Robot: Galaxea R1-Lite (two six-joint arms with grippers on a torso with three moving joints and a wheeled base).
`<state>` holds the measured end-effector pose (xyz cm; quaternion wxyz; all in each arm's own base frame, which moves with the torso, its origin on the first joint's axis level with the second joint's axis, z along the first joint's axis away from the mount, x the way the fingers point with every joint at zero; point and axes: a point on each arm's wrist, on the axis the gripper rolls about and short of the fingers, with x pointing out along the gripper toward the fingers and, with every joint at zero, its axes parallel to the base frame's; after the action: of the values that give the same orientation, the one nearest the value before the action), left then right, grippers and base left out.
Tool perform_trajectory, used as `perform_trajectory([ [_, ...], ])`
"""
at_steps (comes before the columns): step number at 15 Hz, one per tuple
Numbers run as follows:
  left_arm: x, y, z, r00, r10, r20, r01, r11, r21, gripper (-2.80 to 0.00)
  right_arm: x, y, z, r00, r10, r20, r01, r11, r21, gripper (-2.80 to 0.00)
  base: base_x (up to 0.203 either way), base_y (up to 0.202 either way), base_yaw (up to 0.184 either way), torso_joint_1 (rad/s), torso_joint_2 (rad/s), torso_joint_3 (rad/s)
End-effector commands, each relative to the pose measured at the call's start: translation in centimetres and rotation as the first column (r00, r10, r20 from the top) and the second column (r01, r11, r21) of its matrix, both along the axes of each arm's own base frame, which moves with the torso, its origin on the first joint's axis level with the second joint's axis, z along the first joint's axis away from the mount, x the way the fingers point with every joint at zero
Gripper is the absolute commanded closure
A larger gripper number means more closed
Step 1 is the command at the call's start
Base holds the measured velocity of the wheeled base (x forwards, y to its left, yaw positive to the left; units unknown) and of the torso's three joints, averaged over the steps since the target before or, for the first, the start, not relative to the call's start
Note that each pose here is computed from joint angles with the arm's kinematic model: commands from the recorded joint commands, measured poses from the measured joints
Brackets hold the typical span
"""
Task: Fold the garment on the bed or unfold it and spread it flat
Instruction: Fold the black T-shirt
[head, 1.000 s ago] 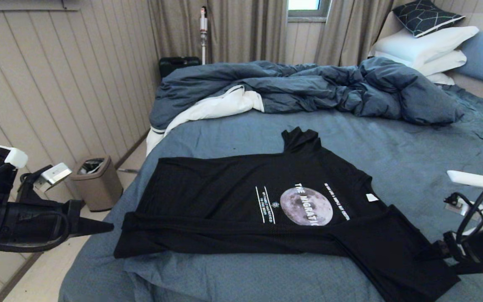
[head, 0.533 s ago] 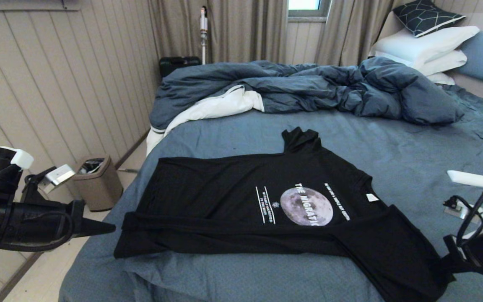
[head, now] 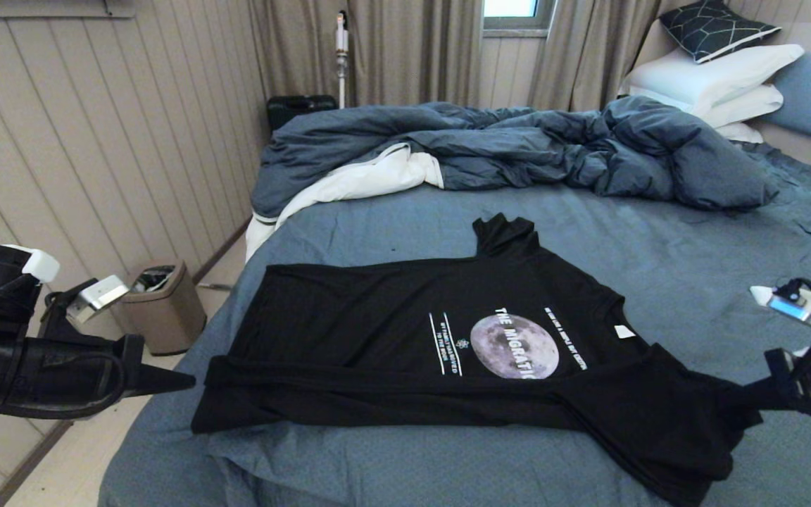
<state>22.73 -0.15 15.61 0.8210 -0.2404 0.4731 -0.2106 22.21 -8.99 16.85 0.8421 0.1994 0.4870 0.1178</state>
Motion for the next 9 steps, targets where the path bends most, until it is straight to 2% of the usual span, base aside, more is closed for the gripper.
perform_trajectory([
  [1, 0.1, 0.0, 0.1, 1.000, 0.001, 0.002, -0.001, 1.000, -0.005, 0.00, 1.3, 0.0, 0.6, 1.000, 0.016, 0.025, -0.016, 1.000, 0.004, 0.00, 0.000, 0.000, 0.000, 0.000, 0.00, 0.000],
  [3, 0.2, 0.0, 0.2, 1.000, 0.001, 0.007, -0.001, 1.000, -0.006, 0.00, 3.9, -0.6, 0.6, 1.000, 0.009, 0.025, -0.009, 1.000, 0.025, 0.00, 0.000, 0.000, 0.000, 0.000, 0.00, 0.000],
  [5, 0.4, 0.0, 0.6, 1.000, 0.003, 0.019, -0.003, 1.000, -0.006, 0.00, 6.0, -1.3, 0.7, 0.999, -0.021, 0.032, 0.019, 0.997, 0.077, 0.00, 0.000, 0.000, 0.000, 0.000, 0.00, 0.000],
  [7, 1.0, 0.1, 0.8, 1.000, 0.005, 0.029, -0.005, 1.000, -0.007, 0.00, 8.0, -2.0, 1.0, 0.997, -0.063, 0.035, 0.055, 0.980, 0.190, 0.00, 0.000, 0.000, 0.000, 0.000, 0.00, 0.000],
  [9, 1.5, 0.1, 1.0, 0.999, 0.007, 0.033, -0.007, 1.000, -0.008, 0.00, 9.6, -2.5, 0.9, 0.996, -0.083, 0.028, 0.073, 0.965, 0.250, 0.00, 0.000, 0.000, 0.000, 0.000, 0.00, 0.000],
])
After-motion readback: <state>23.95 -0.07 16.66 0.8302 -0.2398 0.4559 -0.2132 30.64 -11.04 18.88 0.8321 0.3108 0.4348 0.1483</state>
